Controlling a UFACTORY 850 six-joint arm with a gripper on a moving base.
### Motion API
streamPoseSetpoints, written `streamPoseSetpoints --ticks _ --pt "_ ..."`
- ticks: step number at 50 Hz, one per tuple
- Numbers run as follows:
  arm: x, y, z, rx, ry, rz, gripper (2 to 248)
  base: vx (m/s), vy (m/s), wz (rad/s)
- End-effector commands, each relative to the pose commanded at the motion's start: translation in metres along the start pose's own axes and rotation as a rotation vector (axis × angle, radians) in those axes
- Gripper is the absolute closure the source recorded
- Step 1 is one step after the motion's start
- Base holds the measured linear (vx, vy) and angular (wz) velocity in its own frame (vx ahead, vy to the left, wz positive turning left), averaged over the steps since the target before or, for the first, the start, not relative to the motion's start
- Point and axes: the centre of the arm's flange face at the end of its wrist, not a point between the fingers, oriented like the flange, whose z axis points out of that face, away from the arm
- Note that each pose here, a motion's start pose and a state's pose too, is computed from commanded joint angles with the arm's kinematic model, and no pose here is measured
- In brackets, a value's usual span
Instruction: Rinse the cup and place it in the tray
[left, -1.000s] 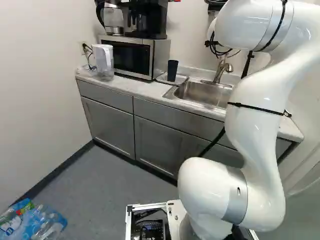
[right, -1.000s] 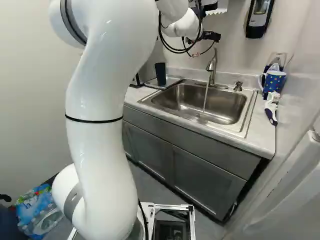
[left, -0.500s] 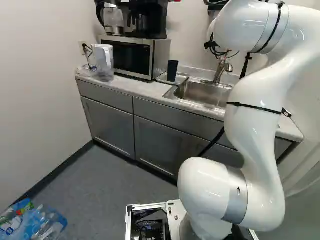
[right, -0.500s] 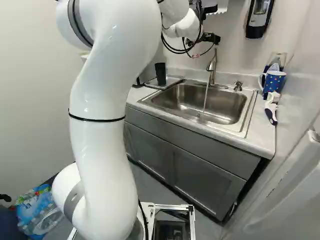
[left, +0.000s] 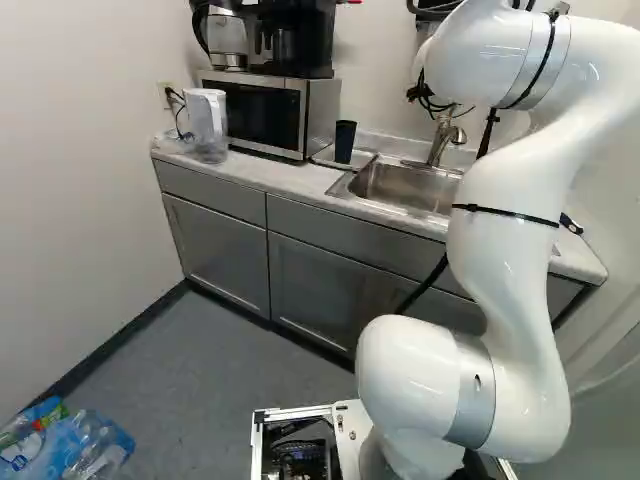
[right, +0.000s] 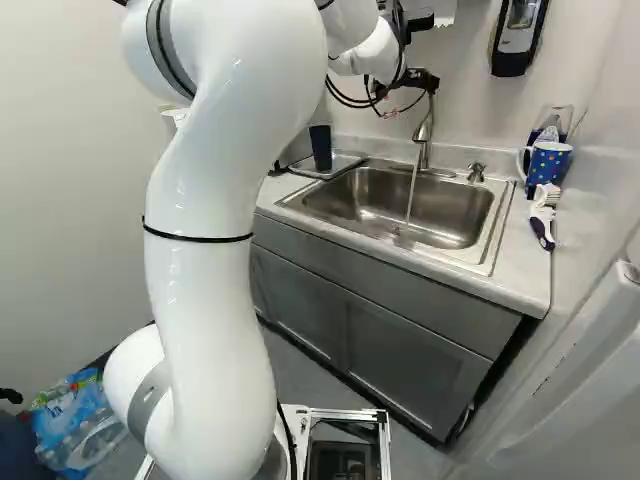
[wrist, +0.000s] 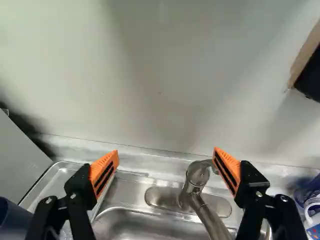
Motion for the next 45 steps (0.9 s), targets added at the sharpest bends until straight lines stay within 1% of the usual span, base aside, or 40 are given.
streamPoseSetpoints --ticks 32,45 --pt "-0.0082 0.0037 -0.0090 -0.007 -0.074 0.002 3 0.000 0.000 0.000" --pt "-0.0090 0.0038 -0.0094 -0.008 -0.082 0.002 3 0.000 0.000 0.000"
